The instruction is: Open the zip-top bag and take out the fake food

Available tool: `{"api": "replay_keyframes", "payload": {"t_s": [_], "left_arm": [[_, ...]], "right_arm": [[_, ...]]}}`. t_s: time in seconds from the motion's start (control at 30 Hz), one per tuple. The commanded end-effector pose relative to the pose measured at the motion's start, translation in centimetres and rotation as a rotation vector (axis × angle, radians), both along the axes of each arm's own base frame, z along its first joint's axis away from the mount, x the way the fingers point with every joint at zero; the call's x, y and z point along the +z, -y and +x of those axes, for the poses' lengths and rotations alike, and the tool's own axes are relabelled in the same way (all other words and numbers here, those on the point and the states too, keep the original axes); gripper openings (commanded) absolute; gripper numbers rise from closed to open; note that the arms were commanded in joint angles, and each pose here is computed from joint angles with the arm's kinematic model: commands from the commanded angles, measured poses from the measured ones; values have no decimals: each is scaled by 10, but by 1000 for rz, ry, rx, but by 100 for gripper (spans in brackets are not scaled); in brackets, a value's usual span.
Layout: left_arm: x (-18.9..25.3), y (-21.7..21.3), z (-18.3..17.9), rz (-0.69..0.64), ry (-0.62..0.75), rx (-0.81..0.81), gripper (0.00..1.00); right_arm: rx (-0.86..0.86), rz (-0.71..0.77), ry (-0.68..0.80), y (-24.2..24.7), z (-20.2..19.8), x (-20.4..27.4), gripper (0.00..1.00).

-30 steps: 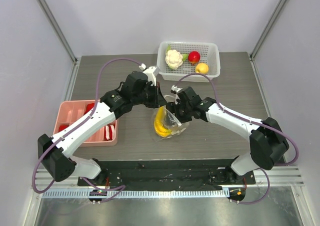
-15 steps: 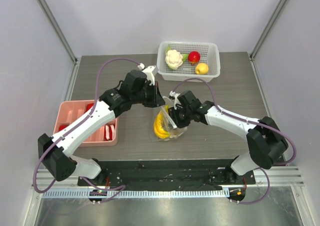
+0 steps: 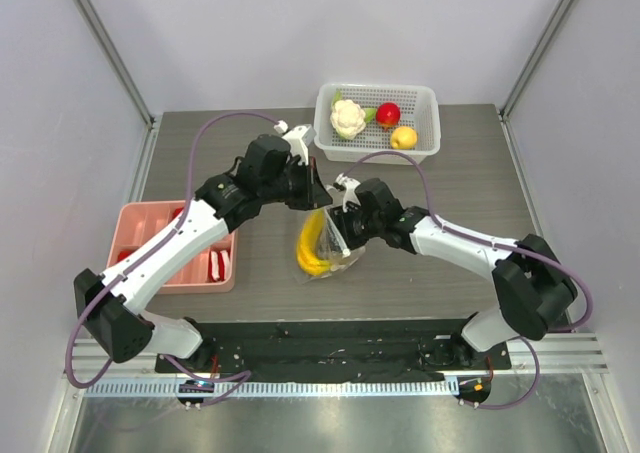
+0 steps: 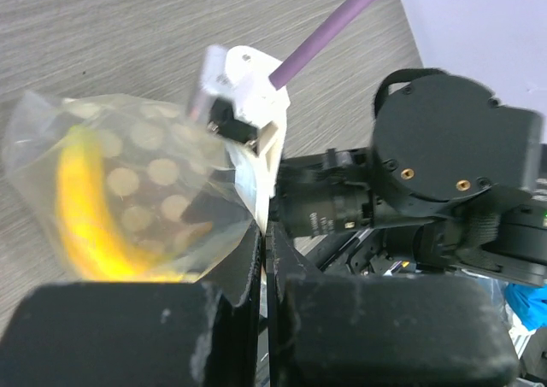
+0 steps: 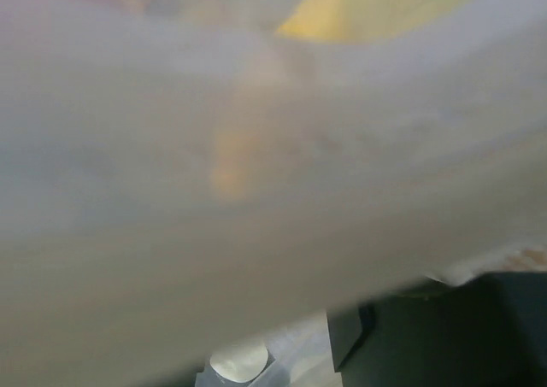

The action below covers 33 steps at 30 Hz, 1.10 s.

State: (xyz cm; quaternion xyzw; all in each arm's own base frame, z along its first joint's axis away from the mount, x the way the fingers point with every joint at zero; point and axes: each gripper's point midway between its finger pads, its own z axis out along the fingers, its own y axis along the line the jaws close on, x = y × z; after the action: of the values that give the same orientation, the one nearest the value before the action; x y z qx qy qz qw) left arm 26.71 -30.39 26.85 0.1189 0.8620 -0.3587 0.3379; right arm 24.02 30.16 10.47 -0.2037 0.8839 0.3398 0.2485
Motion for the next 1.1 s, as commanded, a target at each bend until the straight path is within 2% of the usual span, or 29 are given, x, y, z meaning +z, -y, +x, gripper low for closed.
{"api": "replay_keyframes", "payload": {"t_s": [0.0,0.07,0.23,0.4,0.6,0.7,0.83,1.07], "left_arm": [[48,11,7,-108,97,-27,0],[48,13,7,-107,94,-30,0],[36,12,8,-91,72,-17,0],[16,-7,8,-25,84,42,0],[1,-22,4,16,57,88,0],[-18,-26,0,19,32,104,0],[-43,-34,-8,49,-19,123,0],[-43,-43,-12,42,-7,151,0]], "right_arm": [[93,150,59,-34,2,22,56],[116,185,79,-43,1,26,61],[97,149,63,-42,0,10,61],[89,134,43,-37,-5,-6,61],[87,108,-36,-33,-19,-33,64],[81,87,-48,-31,-24,-41,66],[75,48,-60,-24,-30,-49,73],[-12,-44,-70,-13,-23,-70,74]]}}
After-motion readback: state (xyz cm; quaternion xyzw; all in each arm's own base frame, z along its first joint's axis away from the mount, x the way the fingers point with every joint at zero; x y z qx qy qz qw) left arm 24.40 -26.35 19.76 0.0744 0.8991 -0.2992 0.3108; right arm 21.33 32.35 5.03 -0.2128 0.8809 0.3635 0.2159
